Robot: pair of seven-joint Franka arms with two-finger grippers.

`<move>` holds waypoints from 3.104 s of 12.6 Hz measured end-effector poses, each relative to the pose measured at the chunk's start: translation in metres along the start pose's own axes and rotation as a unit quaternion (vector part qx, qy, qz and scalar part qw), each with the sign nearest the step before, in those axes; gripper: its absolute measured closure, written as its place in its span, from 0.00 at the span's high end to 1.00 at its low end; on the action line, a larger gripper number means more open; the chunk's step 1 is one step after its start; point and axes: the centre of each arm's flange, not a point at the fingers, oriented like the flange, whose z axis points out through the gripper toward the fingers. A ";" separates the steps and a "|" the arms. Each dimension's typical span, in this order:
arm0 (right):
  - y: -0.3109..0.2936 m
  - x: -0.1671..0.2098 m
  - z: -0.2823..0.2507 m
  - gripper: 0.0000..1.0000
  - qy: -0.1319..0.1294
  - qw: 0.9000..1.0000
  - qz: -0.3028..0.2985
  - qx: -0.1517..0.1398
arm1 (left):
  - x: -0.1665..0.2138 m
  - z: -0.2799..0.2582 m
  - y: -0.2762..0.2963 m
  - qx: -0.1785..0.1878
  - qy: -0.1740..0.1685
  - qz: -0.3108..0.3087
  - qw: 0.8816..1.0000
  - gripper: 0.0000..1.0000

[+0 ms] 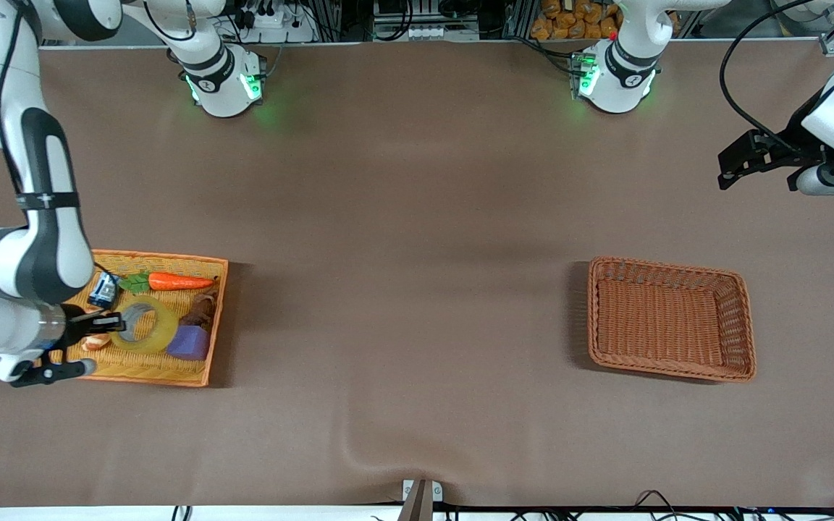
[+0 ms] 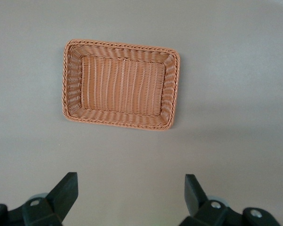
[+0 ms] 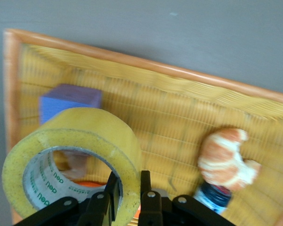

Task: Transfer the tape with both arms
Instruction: 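Close the right gripper on the tape roll's rim, then carry the tape to mid-table with the right gripper while the left gripper approaches, then lower the tape onto the table and open the right gripper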

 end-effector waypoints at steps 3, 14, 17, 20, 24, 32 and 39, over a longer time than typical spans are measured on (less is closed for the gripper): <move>-0.077 0.012 0.002 0.22 -0.017 1.000 0.001 0.015 | 0.001 0.001 -0.007 0.000 -0.002 -0.006 1.000 1.00; -0.438 -0.016 0.030 0.22 -0.021 0.989 0.148 0.010 | 0.002 0.008 -0.013 0.001 -0.009 -0.012 1.000 1.00; -0.498 -0.023 0.062 0.22 0.003 0.977 0.210 0.037 | 0.005 0.016 -0.013 0.001 -0.016 -0.011 1.000 1.00; -0.564 -0.050 0.098 0.22 0.000 0.965 0.260 0.036 | 0.010 0.028 -0.012 0.001 -0.025 -0.011 1.000 1.00; -0.623 -0.071 0.116 0.22 0.008 0.932 0.349 0.093 | 0.031 0.064 0.006 -0.017 -0.021 -0.010 1.000 1.00; -0.658 -0.088 0.124 0.29 0.015 0.909 0.399 0.119 | 0.050 0.148 0.087 -0.037 -0.022 -0.025 0.999 1.00; -0.643 -0.072 0.112 1.00 0.025 0.895 0.427 0.130 | 0.054 0.186 0.116 -0.040 -0.029 -0.024 0.999 1.00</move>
